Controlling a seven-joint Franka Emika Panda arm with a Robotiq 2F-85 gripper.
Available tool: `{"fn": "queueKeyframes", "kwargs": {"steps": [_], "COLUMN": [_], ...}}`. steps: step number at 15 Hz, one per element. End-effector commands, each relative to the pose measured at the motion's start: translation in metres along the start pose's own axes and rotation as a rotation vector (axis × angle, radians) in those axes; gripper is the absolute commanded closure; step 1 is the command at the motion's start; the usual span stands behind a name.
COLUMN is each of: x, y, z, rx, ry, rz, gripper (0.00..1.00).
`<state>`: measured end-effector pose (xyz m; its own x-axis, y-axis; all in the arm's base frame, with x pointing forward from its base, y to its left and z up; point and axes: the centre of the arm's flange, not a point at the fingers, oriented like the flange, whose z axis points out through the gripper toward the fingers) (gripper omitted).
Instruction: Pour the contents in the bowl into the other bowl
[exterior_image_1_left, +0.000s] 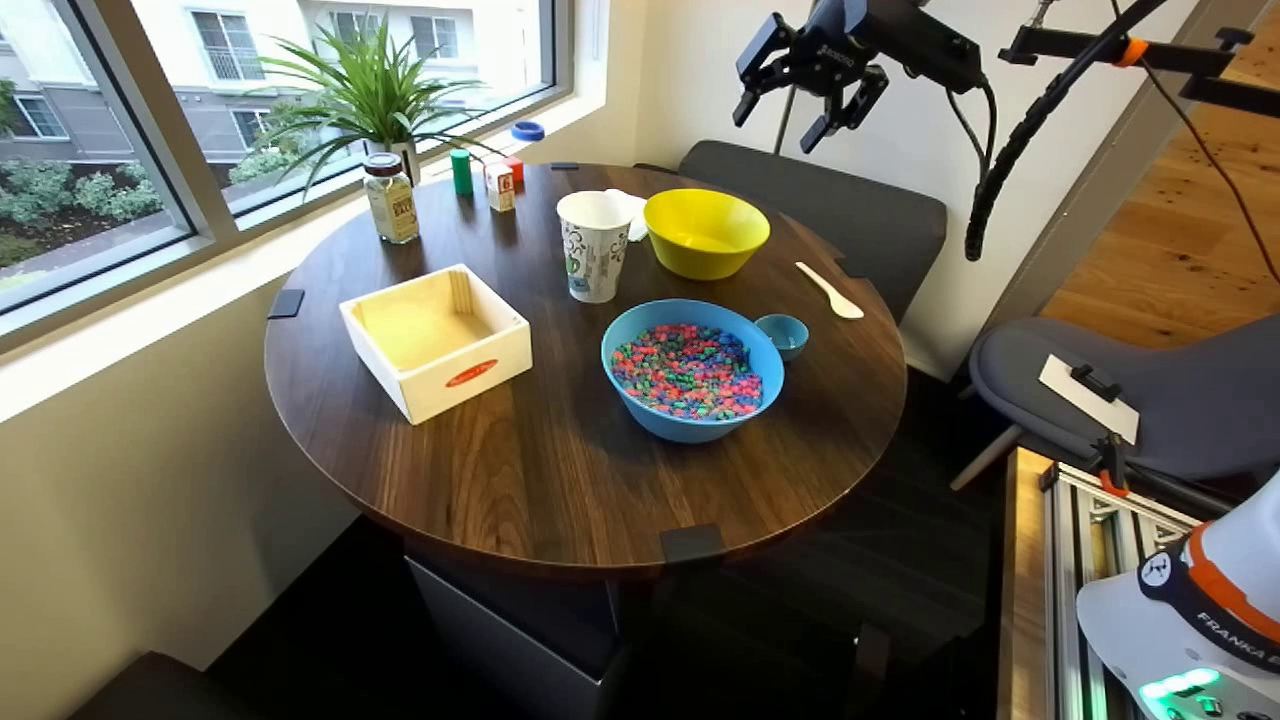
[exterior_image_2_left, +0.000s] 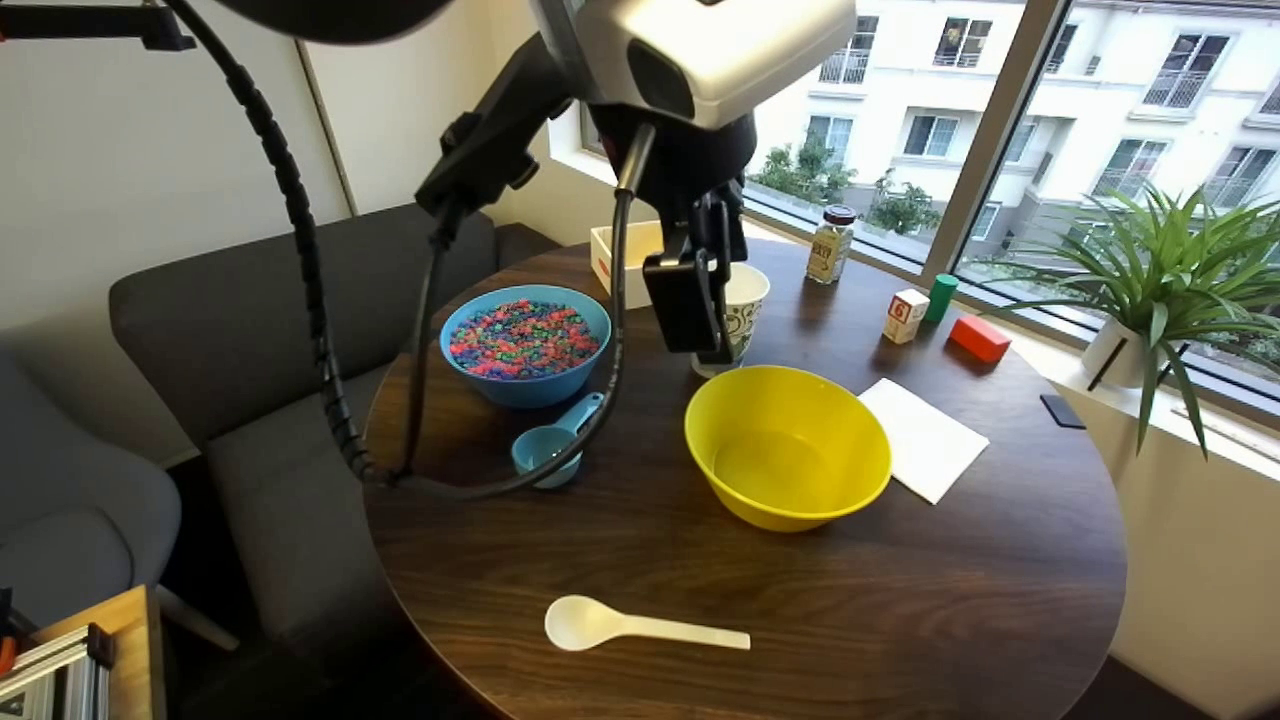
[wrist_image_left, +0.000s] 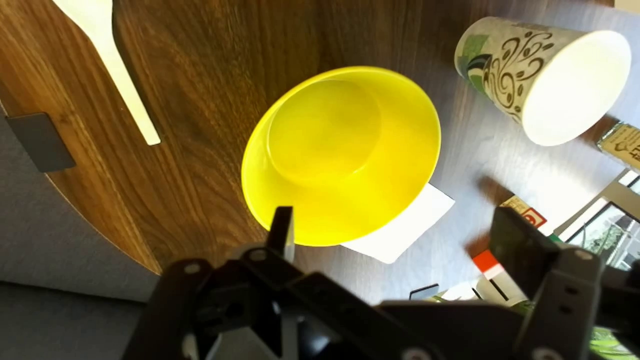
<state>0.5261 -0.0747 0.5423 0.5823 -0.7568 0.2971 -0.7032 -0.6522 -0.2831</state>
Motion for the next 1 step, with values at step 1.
{"fn": "queueKeyframes", "kwargs": {"steps": [1], "x": [0.0000], "y": [0.0000], "z": [0.0000], "rx": [0.000], "ry": [0.000], "rz": [0.000], "gripper": [0.00]}}
